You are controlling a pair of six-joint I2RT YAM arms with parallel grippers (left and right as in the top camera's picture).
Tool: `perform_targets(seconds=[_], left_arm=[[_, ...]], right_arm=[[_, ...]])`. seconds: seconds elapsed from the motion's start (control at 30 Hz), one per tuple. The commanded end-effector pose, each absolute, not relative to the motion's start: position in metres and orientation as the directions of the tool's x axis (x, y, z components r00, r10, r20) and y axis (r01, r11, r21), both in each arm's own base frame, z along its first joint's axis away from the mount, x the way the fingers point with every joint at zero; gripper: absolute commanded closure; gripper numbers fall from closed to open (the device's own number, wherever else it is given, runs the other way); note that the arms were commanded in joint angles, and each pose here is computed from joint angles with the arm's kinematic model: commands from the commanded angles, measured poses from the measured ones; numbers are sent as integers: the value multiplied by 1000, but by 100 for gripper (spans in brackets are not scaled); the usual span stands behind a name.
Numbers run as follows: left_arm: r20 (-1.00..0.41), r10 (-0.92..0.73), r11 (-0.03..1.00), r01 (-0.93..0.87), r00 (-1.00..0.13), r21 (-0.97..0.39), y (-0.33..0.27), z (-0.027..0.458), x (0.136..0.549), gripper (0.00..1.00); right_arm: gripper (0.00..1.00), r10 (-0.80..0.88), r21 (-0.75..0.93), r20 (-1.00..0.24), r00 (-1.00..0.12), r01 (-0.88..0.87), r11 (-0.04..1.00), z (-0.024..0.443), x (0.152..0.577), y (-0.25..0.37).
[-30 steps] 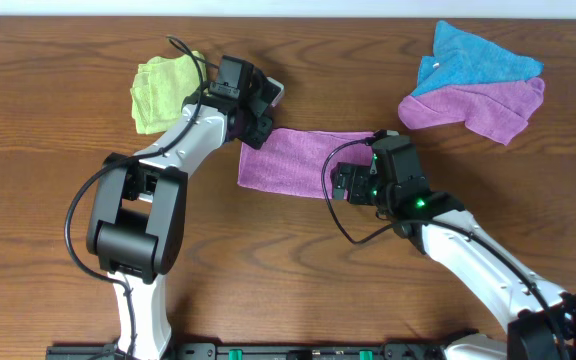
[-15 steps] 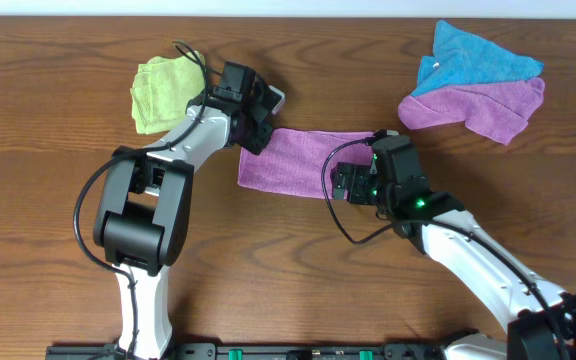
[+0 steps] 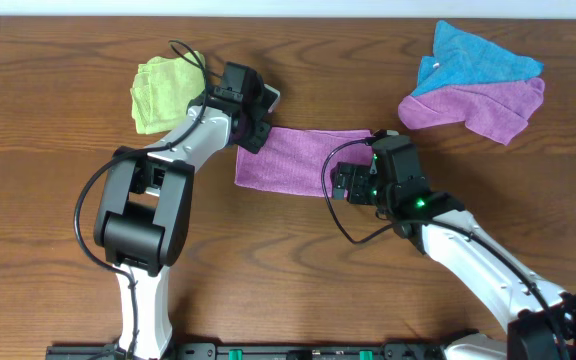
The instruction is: Fold the cloth
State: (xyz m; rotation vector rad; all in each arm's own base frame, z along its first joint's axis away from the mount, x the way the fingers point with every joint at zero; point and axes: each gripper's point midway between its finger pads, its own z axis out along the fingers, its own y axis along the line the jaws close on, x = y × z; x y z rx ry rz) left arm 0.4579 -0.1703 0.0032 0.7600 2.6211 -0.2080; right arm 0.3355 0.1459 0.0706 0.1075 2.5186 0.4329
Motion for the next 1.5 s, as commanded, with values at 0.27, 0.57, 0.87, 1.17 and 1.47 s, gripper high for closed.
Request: perform_targets(seconds=[0.27, 0.57, 0.87, 1.17, 1.47], left_arm=[[-423, 425, 878, 479, -800, -24, -163, 35, 455, 82], [-425, 425, 877, 479, -800, -24, -163, 36, 455, 82], [-429, 424, 877, 479, -798, -23, -163, 36, 456, 82], [-428, 424, 878, 479, -798, -24, -163, 36, 456, 82], [-427, 414, 882, 470, -804, -28, -163, 36, 456, 81]], right_arm=[[1, 89, 260, -558, -825, -72, 963, 64, 344, 140], [1, -70, 118, -649, -758, -191, 974, 59, 388, 116], [7, -270, -19, -697, -665, -359, 933, 88, 411, 120], [17, -417, -75, -527, -741, -448, 891, 27, 406, 103], [36, -433, -89, -515, -740, -457, 885, 34, 417, 104]])
